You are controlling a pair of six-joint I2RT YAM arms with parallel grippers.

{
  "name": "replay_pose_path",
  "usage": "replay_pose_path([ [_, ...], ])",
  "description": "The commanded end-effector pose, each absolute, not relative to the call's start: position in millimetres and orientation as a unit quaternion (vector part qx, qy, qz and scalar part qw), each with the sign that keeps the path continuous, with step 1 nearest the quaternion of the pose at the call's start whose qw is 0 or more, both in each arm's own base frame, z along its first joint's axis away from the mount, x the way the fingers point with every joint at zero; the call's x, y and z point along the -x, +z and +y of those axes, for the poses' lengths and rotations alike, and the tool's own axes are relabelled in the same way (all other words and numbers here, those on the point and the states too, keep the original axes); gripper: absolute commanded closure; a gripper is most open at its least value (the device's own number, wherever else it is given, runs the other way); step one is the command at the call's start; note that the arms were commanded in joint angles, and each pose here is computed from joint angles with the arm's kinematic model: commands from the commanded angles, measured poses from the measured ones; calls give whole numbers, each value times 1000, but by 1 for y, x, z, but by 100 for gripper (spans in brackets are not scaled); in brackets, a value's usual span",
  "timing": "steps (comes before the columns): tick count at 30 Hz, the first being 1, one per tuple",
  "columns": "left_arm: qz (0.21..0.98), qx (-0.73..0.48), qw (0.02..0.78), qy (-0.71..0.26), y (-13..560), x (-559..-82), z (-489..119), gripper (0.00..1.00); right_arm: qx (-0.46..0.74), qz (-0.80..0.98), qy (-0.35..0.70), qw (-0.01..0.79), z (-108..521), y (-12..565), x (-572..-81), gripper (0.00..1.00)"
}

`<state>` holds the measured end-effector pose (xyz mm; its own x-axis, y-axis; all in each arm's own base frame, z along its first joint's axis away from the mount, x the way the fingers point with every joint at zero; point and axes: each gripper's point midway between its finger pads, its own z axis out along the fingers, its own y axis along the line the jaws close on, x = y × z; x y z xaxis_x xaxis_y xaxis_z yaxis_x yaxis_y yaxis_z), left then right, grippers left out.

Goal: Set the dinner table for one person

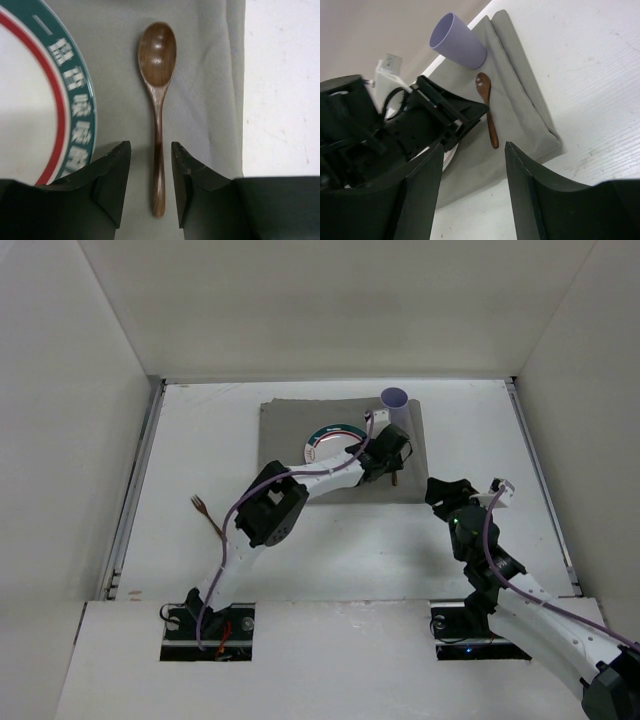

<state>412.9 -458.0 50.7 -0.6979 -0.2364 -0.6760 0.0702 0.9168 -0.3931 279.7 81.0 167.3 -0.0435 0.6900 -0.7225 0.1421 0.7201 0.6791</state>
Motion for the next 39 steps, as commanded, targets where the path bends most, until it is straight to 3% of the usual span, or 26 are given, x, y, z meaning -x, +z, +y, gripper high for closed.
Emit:
replay_pose_path([
  [1, 854, 24, 446, -267, 169, -399, -457, 62, -305, 677, 227, 630, 82, 177, -283, 41],
  [4, 838, 14, 476, -266, 204, -385, -424, 58, -297, 686, 226, 624, 88, 172, -287, 41],
  [8, 840, 66, 503, -195, 206, -375, -328, 57, -266, 704, 249, 610, 110, 170, -290, 44],
  [13, 853, 163, 496, -17, 163, -334, -160, 58, -221, 728, 257, 596, 140, 163, -293, 66],
  [20, 860, 299, 401, 100, 98, -246, -13, 62, -182, 750, 248, 586, 160, 156, -294, 60],
  [30, 874, 345, 330, 85, 45, -229, 17, 69, -157, 766, 245, 573, 176, 147, -296, 54],
  [39, 871, 344, 345, 69, 39, -248, 12, 69, -129, 776, 251, 565, 191, 145, -294, 53],
])
